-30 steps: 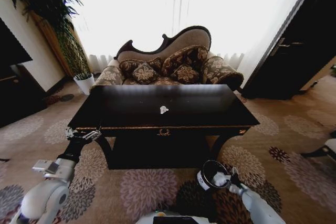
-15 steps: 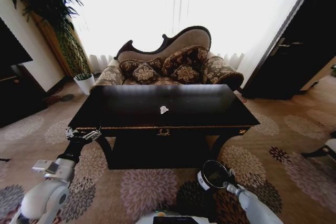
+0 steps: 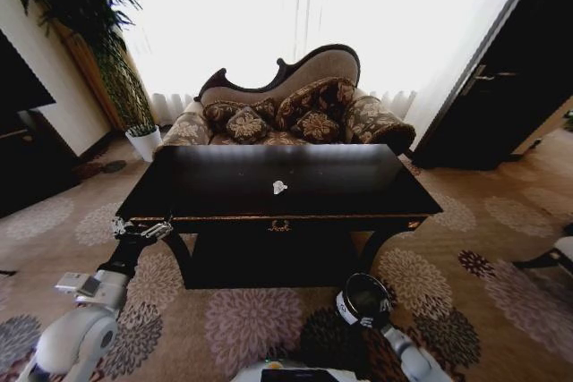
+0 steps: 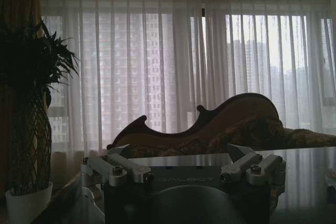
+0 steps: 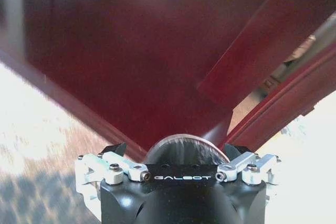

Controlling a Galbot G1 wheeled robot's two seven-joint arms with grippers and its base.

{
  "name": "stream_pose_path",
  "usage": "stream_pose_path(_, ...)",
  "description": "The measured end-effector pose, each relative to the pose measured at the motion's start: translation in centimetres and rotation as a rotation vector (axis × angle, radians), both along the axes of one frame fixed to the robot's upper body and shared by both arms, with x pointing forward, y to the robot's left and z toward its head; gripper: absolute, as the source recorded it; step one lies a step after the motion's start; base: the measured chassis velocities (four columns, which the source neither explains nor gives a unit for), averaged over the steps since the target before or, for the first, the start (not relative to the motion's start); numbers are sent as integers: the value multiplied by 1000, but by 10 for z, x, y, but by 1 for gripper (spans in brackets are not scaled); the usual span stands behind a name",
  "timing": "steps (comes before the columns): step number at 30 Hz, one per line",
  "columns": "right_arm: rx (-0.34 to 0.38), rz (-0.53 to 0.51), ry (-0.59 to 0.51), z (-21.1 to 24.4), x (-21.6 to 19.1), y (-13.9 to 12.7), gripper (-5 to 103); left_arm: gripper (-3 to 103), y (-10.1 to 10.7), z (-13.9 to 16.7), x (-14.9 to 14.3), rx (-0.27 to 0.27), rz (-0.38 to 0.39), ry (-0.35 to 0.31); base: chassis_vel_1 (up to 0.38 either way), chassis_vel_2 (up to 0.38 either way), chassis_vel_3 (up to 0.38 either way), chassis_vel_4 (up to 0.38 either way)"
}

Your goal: Move to the front of the table and place the trash on the table into the trash bin.

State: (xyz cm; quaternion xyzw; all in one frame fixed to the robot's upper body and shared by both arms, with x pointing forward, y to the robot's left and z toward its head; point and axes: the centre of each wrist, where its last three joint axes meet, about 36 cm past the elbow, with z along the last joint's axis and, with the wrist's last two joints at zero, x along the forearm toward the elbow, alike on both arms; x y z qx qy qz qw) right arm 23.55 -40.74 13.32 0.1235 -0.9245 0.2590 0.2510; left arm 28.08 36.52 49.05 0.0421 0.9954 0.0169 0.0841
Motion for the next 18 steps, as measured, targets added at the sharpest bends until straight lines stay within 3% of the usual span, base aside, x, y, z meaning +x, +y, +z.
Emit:
stream_pose_path(5,149,-87,-50,23,-15,33,100,100,0,0,0,0,0,0,0,0,0,0)
stream_pose_path(10,208,-117,-96,40,-34,47,100,100,0,0,0,0,0,0,0,0,0,0)
stream_pose_path(18,242,-187,-151,63,-82,52,100,100,0,0,0,0,0,0,0,0,0,0)
